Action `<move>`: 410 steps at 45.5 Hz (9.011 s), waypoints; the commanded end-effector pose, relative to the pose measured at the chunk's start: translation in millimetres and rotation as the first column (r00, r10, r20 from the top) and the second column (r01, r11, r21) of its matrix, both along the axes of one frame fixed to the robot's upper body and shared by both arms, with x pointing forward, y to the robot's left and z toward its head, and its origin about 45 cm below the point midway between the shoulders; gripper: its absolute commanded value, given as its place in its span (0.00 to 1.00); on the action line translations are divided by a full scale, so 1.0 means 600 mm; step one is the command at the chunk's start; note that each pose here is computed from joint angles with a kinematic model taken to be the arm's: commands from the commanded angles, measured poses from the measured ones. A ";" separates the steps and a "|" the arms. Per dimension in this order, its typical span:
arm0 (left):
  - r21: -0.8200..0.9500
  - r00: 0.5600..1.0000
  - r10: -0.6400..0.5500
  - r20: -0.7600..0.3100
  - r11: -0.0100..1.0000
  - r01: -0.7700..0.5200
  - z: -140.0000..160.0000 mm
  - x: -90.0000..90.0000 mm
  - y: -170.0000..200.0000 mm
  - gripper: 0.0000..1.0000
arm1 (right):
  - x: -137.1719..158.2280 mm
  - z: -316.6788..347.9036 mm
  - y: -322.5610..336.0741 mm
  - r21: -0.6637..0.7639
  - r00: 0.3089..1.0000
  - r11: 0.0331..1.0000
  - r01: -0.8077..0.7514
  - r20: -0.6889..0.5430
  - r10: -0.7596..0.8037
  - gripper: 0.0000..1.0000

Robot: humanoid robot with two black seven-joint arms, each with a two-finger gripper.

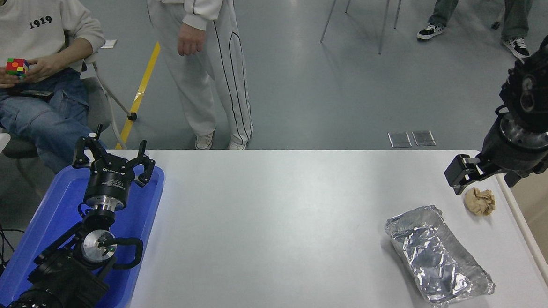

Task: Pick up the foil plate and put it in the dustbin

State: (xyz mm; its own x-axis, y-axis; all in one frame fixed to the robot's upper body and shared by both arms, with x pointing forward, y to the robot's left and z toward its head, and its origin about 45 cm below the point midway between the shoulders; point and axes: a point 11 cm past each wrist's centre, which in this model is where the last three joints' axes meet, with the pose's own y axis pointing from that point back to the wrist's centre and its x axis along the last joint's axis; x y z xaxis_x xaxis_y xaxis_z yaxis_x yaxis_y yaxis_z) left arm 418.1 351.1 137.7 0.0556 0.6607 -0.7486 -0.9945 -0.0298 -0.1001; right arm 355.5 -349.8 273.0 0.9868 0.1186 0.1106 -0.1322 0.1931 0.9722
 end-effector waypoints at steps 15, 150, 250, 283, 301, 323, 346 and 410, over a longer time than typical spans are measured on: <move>0.001 1.000 0.001 -0.001 1.000 -0.001 0.000 0.000 0.001 1.00 | -0.048 -0.181 -0.013 -0.004 0.962 0.965 -0.261 -0.077 0.260 0.88; 0.000 1.000 -0.001 -0.001 1.000 0.001 0.000 0.000 0.000 1.00 | -0.050 0.107 0.001 0.004 0.993 0.999 0.041 -0.109 -0.040 0.00; 0.001 1.000 0.001 -0.002 1.000 -0.001 -0.001 -0.001 0.001 1.00 | -0.212 0.135 -0.404 -0.071 0.762 0.759 0.647 0.085 -0.641 0.00; 0.001 1.000 0.001 -0.001 1.000 -0.001 0.000 0.000 0.001 1.00 | -0.143 0.011 -0.509 -0.032 0.656 0.722 0.692 0.445 -0.609 0.00; 0.001 1.000 0.001 -0.001 1.000 -0.001 0.000 0.000 0.001 1.00 | -0.162 -0.103 -0.522 0.000 0.583 0.710 0.704 0.570 -0.579 0.00; 0.001 1.000 0.001 -0.001 1.000 -0.001 0.000 0.000 0.001 1.00 | -0.143 -0.189 -0.517 0.050 0.482 0.688 0.724 0.678 -0.556 0.00; 0.001 1.000 0.001 -0.001 1.000 -0.001 0.000 0.000 0.001 1.00 | -0.172 -0.270 -0.485 0.003 0.497 0.716 0.698 0.718 -0.487 0.00; 0.000 1.000 -0.001 -0.002 1.000 0.001 -0.001 0.000 -0.001 1.00 | -0.169 -0.248 -0.440 0.149 0.470 0.716 0.683 0.661 -0.585 1.00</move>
